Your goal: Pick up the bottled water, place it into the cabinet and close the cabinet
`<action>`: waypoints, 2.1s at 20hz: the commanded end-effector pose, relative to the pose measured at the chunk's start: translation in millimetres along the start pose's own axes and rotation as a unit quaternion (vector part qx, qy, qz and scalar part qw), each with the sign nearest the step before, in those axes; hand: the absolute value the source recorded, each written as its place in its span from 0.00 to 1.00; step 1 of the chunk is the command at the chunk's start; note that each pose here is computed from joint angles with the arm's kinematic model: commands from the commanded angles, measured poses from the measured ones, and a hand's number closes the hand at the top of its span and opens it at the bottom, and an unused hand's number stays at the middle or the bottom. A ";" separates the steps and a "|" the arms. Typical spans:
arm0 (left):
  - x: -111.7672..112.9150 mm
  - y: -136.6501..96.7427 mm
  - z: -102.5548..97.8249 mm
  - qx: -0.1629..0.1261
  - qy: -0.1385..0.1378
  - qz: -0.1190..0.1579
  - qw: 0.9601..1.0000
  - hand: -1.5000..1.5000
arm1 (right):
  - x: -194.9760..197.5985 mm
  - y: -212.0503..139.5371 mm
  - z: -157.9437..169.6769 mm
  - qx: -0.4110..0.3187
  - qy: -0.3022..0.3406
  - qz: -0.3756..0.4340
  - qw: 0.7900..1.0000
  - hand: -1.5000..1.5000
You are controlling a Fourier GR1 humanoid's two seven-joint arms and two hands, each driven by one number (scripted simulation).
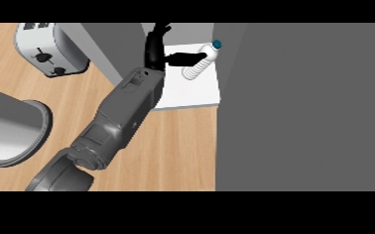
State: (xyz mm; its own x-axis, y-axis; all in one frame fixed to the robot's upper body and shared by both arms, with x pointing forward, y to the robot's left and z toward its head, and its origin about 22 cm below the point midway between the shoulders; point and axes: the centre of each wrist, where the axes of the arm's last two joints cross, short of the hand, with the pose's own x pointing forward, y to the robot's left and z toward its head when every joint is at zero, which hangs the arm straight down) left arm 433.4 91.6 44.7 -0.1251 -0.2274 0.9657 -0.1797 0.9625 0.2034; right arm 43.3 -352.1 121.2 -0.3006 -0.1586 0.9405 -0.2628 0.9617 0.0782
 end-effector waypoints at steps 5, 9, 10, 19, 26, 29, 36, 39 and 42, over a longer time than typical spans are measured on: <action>5.9 -3.1 -1.3 -0.022 -0.049 0.057 0.997 0.00 | 6.5 10.7 -10.4 0.012 -0.018 0.001 1.000 0.00; 19.8 -6.9 -6.1 -0.033 -0.090 0.085 0.992 0.00 | 15.3 11.9 -13.4 0.014 -0.018 0.019 1.000 0.00; 20.3 -6.2 -7.4 -0.041 -0.096 0.076 0.992 0.00 | 19.0 12.1 -15.1 0.015 -0.022 0.008 1.000 0.00; 24.4 -12.8 1.5 -0.042 -0.105 0.122 0.986 0.00 | 21.4 16.9 -20.6 0.010 -0.006 0.017 1.000 0.00; 5.9 -18.4 33.6 -0.079 -0.076 0.165 0.980 0.00 | 34.9 28.1 -19.8 0.000 -0.009 0.034 0.999 0.00; 2.9 -24.6 56.2 -0.094 -0.082 0.173 0.977 0.00 | 25.3 19.8 -17.9 -0.010 -0.005 0.030 0.999 0.00; -14.2 -23.5 122.3 -0.111 -0.068 0.217 0.967 0.00 | 27.0 16.8 -15.4 -0.021 -0.007 0.031 0.999 0.00; -21.7 -19.3 153.6 -0.117 -0.073 0.240 0.961 0.00 | 28.7 32.3 -25.4 -0.021 -0.012 0.027 0.999 0.00; -27.8 -12.5 187.5 -0.112 -0.055 0.247 0.961 0.00 | 27.7 26.4 -17.8 -0.024 -0.013 0.042 0.999 0.00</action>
State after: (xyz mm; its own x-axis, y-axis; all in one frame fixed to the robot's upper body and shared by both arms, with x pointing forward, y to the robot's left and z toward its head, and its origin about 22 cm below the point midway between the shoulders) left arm 293.8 56.2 -6.6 -0.2686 0.2295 0.9355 0.1387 0.9703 -0.1982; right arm 51.4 -352.2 128.4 -0.2910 -0.1419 0.9462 -0.1936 0.9772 0.0870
